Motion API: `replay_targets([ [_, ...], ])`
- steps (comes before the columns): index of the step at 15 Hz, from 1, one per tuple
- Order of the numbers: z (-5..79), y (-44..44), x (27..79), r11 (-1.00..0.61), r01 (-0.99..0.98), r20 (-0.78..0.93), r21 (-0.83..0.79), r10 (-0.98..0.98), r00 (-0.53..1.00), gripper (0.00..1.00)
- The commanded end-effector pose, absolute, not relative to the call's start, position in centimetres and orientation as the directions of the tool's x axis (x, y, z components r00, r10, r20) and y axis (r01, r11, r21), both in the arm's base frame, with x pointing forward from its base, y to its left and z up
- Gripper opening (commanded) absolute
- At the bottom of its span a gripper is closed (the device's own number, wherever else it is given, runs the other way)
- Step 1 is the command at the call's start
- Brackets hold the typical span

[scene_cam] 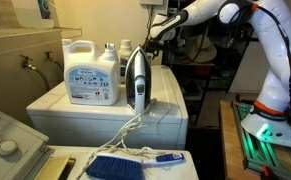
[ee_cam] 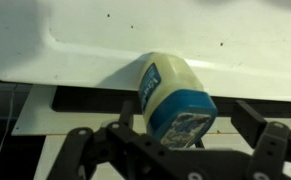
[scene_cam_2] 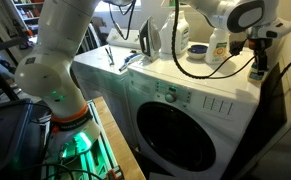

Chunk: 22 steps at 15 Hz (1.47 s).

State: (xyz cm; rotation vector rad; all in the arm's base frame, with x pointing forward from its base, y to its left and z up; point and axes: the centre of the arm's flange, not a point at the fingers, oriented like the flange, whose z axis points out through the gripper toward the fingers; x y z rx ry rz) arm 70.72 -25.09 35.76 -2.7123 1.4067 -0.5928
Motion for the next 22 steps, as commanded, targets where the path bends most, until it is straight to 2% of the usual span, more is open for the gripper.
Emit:
replay_targets([
  [1,34.0,-25.7,70.8,-0.567,-0.801,0.297,-0.191,-0.811,0.503,0.73],
  [7,33.5,-25.2,71.0,-0.563,-0.805,0.273,-0.186,-0.817,0.508,0.27],
  [14,34.8,-19.0,67.4,-0.522,-0.847,0.154,-0.095,-0.849,0.506,0.27],
  [18,33.9,-17.1,65.7,-0.512,-0.858,0.166,-0.044,-0.851,0.499,0.27],
  [19,34.1,-16.7,65.4,-0.505,-0.862,0.162,-0.041,-0.855,0.493,0.44],
  [20,34.6,-16.2,65.1,-0.501,-0.864,0.161,-0.048,-0.857,0.489,0.77],
  [21,35.0,-15.9,64.9,-0.501,-0.864,0.162,-0.055,-0.858,0.487,0.77],
  [22,35.5,-15.5,64.6,-0.501,-0.863,0.161,-0.063,-0.859,0.486,0.84],
])
